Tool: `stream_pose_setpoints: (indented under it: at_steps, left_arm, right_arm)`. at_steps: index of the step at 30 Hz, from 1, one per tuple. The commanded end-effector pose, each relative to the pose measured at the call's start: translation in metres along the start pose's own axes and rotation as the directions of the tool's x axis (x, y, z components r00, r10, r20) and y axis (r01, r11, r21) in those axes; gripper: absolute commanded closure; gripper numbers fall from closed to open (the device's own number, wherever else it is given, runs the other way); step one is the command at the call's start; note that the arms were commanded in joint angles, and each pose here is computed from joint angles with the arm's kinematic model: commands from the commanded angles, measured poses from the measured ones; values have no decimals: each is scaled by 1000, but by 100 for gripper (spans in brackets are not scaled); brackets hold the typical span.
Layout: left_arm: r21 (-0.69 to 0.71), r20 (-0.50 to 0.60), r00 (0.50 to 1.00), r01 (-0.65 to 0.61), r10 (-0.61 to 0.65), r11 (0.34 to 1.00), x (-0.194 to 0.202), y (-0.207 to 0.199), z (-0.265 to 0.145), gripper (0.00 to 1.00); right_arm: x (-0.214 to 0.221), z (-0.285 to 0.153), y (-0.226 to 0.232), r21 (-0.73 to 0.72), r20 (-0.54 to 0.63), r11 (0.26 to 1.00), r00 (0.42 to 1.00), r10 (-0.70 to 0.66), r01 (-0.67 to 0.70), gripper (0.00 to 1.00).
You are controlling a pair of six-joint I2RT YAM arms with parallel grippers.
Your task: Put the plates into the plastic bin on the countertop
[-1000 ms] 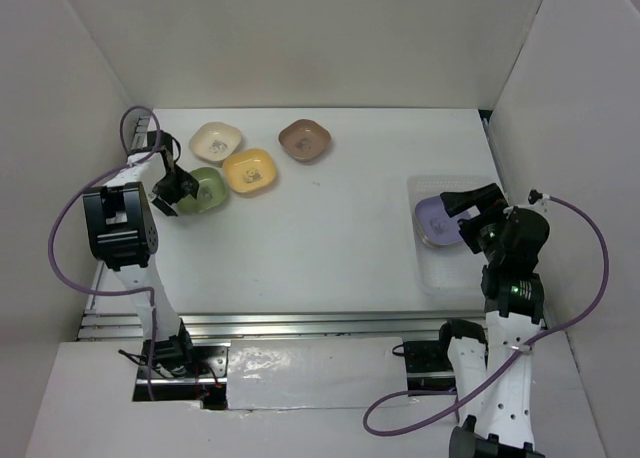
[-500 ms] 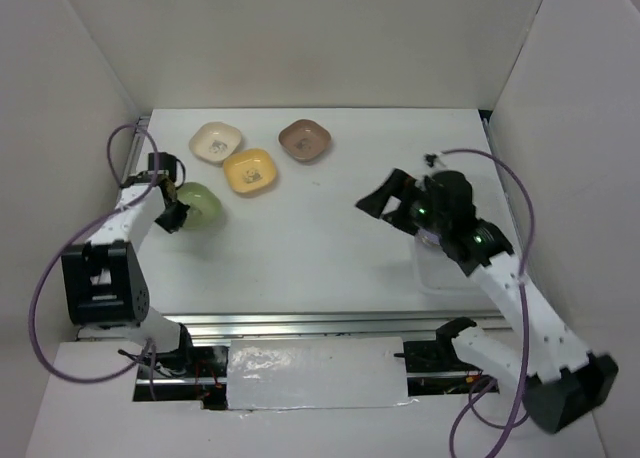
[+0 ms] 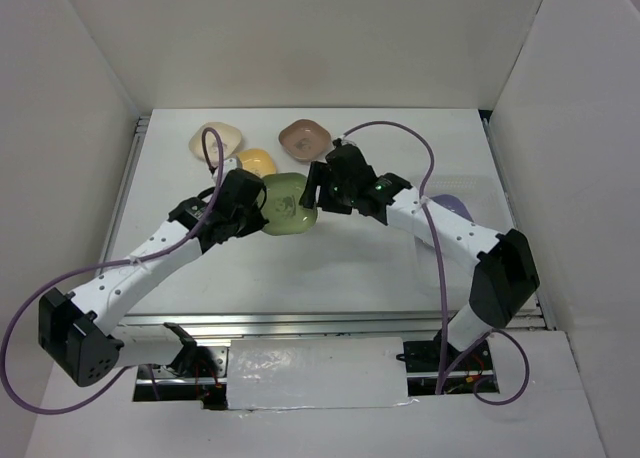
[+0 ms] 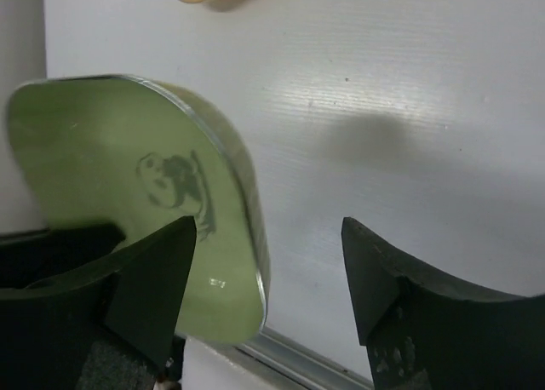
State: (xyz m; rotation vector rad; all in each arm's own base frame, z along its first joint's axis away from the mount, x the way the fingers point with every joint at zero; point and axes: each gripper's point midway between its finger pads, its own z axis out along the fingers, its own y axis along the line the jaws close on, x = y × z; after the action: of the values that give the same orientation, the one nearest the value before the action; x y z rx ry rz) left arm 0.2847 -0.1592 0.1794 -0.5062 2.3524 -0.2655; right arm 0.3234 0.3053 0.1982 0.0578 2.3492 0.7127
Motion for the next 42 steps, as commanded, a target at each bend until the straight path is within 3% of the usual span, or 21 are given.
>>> stream_pose_setpoints:
  at_steps: [1, 4, 5, 6, 7, 10, 11, 12, 14, 15, 16, 21, 26, 28, 32, 34, 35, 36, 37, 38, 42]
  left_arm:
    - [153, 53, 998, 35, -43, 988, -20, -34, -24, 100]
    - [168, 44, 998, 35, -43, 985, -19, -38, -26, 97]
    - [160, 45, 998, 34, -42, 987, -21, -37, -28, 65]
    - [135, 56, 998, 35, -43, 990, -23, -33, -27, 38]
    - [78, 92, 993, 63, -70, 995, -31, -23, -27, 1]
    - [-38, 153, 984, 98, -91, 994, -52, 2, -31, 1]
    - [-87, 186, 978, 115, -98, 989, -61, 14, -32, 1]
    - [-107, 204, 973, 133, -109, 985, -66, 20, -30, 1]
    - [-142, 231, 964, 166, -131, 976, -78, 39, -20, 1]
    - [-127, 251, 957, 183, -146, 975, -87, 39, -12, 1]
    - [-147, 261, 953, 197, -154, 969, -95, 51, -4, 1]
    - [-110, 186, 968, 189, -167, 976, -102, 59, 59, 1]
    - [-77, 55, 980, 197, -193, 977, -96, 57, 116, 1]
    - [-53, 35, 976, 215, -213, 975, -102, 59, 129, 1]
    - [-77, -32, 972, 232, -235, 970, -95, 65, 150, 1]
    - [-94, -29, 971, 232, -236, 968, -95, 70, 153, 1]
    - [-104, -30, 971, 235, -239, 967, -95, 73, 153, 1]
    - [-104, -28, 970, 236, -240, 966, -95, 74, 154, 1]
    - [-109, -31, 971, 233, -238, 966, -94, 75, 156, 1]
    - [-118, -32, 971, 233, -238, 965, -94, 78, 157, 1]
    - [-134, -47, 969, 233, -241, 963, -92, 87, 168, 1]
  right_arm:
    - [-4, 12, -4, 7, 30, 1000, 999, 19, -19, 28]
    - [-1, 18, -10, 17, 25, 999, 999, 41, -41, 63]
    - [-5, 17, -12, 33, 45, 998, 997, 58, -60, 100]
    - [-5, 15, -17, 55, 56, 996, 996, 65, -68, 100]
    - [-9, 5, -22, 72, 82, 994, 994, 78, -84, 100]
    - [-23, -28, -70, 182, 197, 957, 962, 189, -225, 100]
    - [-38, -41, -96, 198, 270, 922, 923, 275, -333, 100]
    - [-19, -45, -135, 265, 289, 884, 906, 309, -386, 100]
    - [-32, -89, -159, 179, 429, 845, 813, 394, -504, 100]
    - [-20, -100, -207, 235, 498, 777, 759, 421, -585, 100]
    - [-26, -128, -218, 184, 576, 758, 694, 432, -625, 100]
    - [-18, -190, -316, 209, 758, 598, 515, 401, -774, 100]
    - [-19, -179, -348, 234, 711, 544, 523, 470, -806, 100]
    - [-32, -177, -349, 208, 705, 558, 518, 484, -804, 100]
    - [-42, -159, -342, 229, 646, 582, 569, 509, -780, 100]
    - [-45, -156, -337, 245, 641, 592, 586, 495, -768, 93]
    - [-42, -154, -336, 252, 635, 585, 588, 502, -771, 84]
    - [-43, -158, -332, 245, 653, 579, 574, 494, -778, 39]
    - [-38, -155, -330, 244, 644, 564, 567, 514, -789, 11]
    - [-38, -163, -327, 232, 674, 555, 543, 501, -799, 0]
    - [-44, -181, -312, 185, 718, 580, 511, 471, -794, 0]
